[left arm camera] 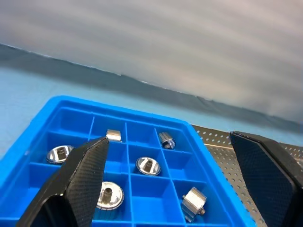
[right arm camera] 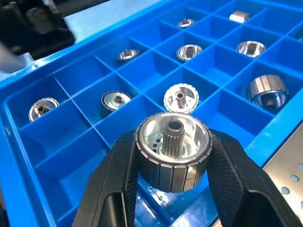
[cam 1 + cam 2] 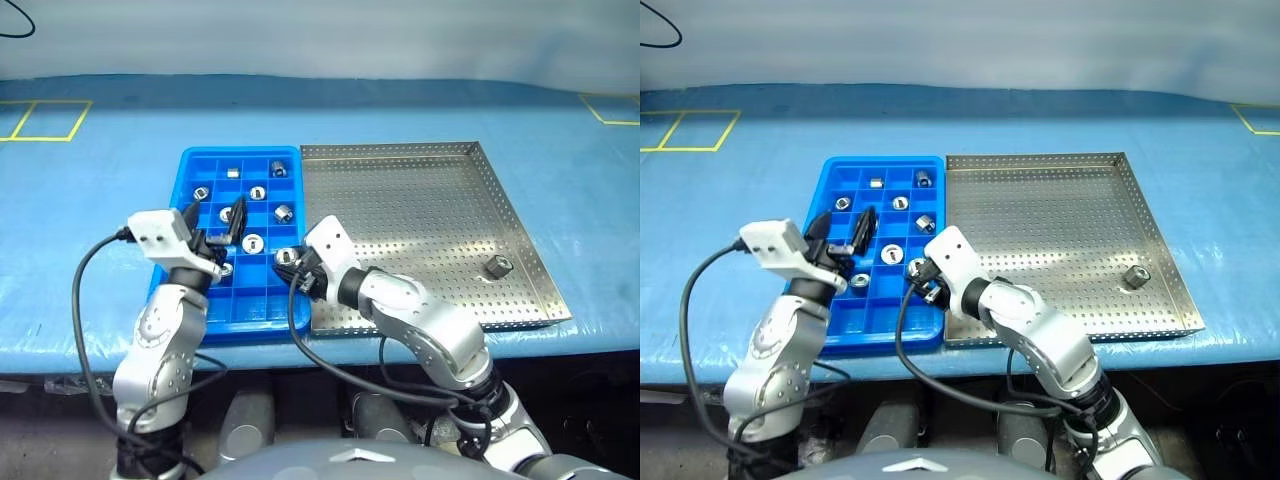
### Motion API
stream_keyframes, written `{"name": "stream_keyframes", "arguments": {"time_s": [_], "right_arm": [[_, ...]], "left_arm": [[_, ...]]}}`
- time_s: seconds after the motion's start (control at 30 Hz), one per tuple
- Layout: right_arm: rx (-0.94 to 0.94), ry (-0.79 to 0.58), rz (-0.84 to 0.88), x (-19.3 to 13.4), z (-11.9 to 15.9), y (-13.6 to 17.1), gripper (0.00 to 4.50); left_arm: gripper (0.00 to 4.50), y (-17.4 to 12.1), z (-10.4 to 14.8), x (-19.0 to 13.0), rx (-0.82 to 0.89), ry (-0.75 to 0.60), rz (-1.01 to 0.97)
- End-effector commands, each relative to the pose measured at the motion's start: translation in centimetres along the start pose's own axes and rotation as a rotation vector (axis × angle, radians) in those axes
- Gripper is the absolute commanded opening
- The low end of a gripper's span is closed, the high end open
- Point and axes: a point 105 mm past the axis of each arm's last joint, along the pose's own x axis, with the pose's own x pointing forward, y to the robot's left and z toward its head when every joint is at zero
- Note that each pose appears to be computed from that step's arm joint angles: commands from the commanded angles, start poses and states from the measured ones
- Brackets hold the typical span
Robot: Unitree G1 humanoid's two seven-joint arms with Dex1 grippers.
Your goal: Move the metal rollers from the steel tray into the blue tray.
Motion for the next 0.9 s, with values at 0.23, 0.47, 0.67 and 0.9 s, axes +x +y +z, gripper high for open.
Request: {"name": "stream_keyframes", "arguments": {"time_s": [0.23, 0.47, 0.67, 0.9], "right_arm": [[-0.009, -0.017, 0.004, 1.2, 0.6, -0.6, 1.69], [0.019, 0.0, -0.045, 1.6, 0.2, -1.9, 1.69], [0.034, -0.014, -0.078, 1.0, 0.5, -2.8, 3.62], [0.005, -0.104, -0.201, -1.5, 2.8, -4.9, 4.46]], "left_arm": [[4.47, -1.9, 0.1, -4.0, 0.238, -0.021, -0.218], [4.47, -3.5, 0.1, -5.8, 0.197, 0.039, -0.4], [4.5, -4.3, 0.1, -6.4, 0.177, 0.067, -0.477], [4.5, -4.7, -0.1, -6.0, 0.183, 0.081, -0.508]]}}
